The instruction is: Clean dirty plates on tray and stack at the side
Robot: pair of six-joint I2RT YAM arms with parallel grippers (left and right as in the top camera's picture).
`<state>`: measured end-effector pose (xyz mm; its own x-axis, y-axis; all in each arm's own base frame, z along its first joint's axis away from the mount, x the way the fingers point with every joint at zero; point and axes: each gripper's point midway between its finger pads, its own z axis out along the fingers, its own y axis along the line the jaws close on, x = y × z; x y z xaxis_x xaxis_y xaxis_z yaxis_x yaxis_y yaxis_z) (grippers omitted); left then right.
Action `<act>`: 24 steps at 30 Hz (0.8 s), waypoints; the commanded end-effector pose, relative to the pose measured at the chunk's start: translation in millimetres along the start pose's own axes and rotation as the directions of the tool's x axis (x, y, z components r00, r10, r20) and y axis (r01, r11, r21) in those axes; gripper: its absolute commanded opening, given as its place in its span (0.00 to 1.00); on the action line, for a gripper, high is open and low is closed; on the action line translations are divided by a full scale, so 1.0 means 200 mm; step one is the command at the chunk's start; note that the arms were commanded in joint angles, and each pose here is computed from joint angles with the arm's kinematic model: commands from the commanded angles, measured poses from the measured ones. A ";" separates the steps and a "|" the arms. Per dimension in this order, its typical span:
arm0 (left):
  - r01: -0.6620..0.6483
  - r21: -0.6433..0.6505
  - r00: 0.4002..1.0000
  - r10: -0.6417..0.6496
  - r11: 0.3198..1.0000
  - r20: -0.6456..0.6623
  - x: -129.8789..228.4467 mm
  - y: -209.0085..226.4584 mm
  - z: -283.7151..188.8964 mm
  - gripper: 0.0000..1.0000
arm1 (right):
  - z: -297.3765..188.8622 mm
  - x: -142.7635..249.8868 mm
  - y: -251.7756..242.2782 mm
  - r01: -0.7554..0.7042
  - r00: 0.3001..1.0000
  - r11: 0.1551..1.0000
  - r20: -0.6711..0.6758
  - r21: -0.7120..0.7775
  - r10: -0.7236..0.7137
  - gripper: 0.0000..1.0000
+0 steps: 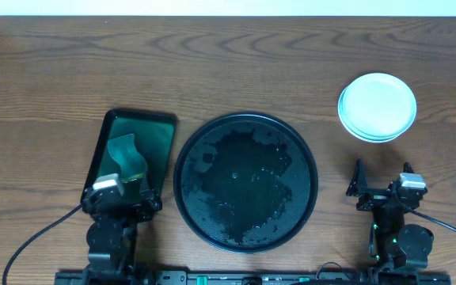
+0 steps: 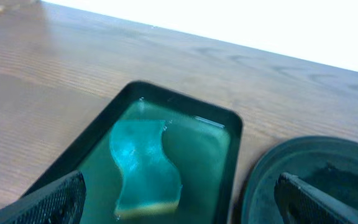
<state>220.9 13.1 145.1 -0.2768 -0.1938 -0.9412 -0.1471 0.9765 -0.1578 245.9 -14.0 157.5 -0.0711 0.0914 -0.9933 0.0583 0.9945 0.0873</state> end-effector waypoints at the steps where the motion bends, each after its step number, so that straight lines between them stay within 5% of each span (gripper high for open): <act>1: -0.083 0.058 0.996 0.080 0.995 0.045 0.00 -0.05 0.03 0.98 | 0.00 0.00 -0.01 0.014 1.000 1.000 0.002 0.009 -0.014 0.99; 12: -0.079 0.070 0.987 0.068 0.994 0.148 0.01 -0.06 0.11 0.98 | 0.00 0.00 -0.01 0.014 1.000 1.000 0.002 0.009 -0.014 0.99; 24: -0.224 0.100 0.966 0.207 0.970 0.154 0.03 -0.10 0.11 0.98 | 0.00 0.00 -0.01 0.014 1.000 1.000 0.002 0.009 -0.014 0.99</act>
<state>243.4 -3.5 154.6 -0.1148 -0.0109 -0.9933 -0.0040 0.9999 -0.0105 245.9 -14.0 157.6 -0.0707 0.0914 -0.9933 0.0582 0.9945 0.0873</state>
